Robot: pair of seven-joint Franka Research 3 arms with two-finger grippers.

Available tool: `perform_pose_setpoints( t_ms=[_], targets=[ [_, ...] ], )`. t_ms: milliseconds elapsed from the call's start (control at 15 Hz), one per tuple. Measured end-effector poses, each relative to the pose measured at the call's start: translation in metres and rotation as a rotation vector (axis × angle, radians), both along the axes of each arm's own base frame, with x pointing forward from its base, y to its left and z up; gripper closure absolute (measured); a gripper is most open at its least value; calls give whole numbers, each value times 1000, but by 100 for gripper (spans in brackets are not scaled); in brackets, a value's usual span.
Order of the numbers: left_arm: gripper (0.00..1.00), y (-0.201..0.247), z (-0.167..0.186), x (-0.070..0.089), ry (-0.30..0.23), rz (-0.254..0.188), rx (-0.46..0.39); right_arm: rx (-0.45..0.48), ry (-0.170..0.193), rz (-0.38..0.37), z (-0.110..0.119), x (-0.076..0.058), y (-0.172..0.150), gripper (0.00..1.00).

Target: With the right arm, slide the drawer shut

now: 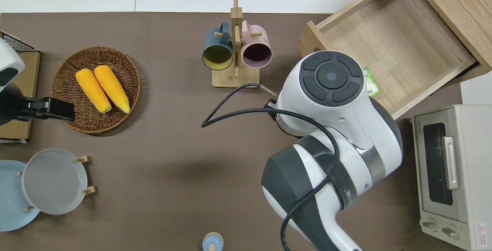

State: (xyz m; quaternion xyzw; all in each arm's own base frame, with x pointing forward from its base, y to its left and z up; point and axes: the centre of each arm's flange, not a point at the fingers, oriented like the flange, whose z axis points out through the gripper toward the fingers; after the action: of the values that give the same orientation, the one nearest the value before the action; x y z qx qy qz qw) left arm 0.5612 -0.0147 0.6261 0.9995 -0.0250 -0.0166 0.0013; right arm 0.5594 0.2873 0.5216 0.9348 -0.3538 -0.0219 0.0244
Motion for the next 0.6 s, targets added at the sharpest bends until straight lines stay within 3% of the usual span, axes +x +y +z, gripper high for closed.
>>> perform_pose_setpoints(
  t_ms=[333, 600],
  targets=[
    [0, 0, 0, 0, 0, 0, 0, -57, 24, -45, -37, 26, -27, 99],
    [0, 0, 0, 0, 0, 0, 0, -55, -2, -94, -44, 44, -53, 99]
  ],
)
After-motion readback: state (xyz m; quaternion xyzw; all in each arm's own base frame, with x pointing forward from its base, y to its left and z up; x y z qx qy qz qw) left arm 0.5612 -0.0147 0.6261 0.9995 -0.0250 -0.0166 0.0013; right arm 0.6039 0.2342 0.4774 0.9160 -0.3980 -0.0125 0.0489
